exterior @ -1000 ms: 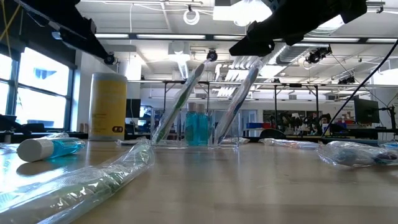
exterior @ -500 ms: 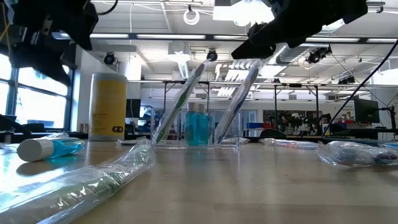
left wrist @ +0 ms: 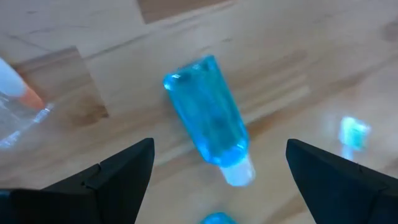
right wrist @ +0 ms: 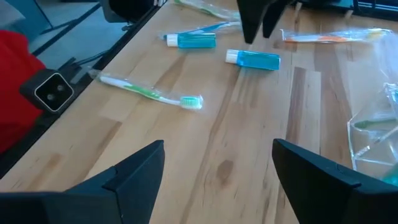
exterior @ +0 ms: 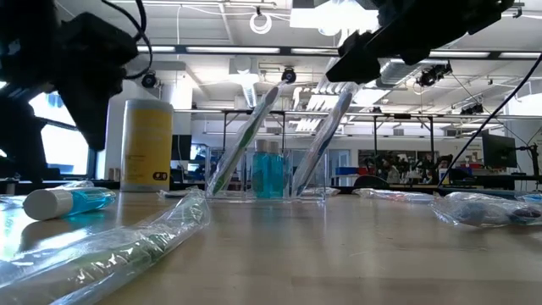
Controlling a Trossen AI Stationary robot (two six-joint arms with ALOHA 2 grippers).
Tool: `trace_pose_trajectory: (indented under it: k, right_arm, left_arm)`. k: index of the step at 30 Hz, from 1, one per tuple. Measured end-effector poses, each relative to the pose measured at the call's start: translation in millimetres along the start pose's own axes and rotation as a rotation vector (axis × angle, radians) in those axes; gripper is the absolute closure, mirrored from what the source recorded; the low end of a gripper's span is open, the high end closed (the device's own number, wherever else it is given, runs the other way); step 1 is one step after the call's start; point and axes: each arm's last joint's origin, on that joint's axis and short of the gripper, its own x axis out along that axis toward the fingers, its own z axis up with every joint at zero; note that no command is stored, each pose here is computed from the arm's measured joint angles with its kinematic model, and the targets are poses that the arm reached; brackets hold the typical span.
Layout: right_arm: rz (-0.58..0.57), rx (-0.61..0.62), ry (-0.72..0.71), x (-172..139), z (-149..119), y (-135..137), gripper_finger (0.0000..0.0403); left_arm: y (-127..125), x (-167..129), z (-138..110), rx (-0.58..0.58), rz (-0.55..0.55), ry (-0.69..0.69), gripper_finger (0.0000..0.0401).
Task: Pick & Place toothbrushing station
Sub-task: Put the blue mouthwash into the transparent organizer
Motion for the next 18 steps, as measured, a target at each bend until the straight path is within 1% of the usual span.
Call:
trace_pose_trajectory:
  k: [9,15,18]
  right_arm:
    - [-0.006,-0.003,-0.015,0,1,0,0.0113]
    - [-0.008,-0.004,-0.015,0,1,0,0.0113]
    - [-0.007,-0.004,-0.015,0,1,0,0.0113]
  left_arm:
    - [2,28,8,-0.034,0.109,-0.035,0.0046]
    - [3,42,8,0.069,0.153,-0.010,0.0046]
    - [6,46,8,0.078,0.187,-0.004,0.0046]
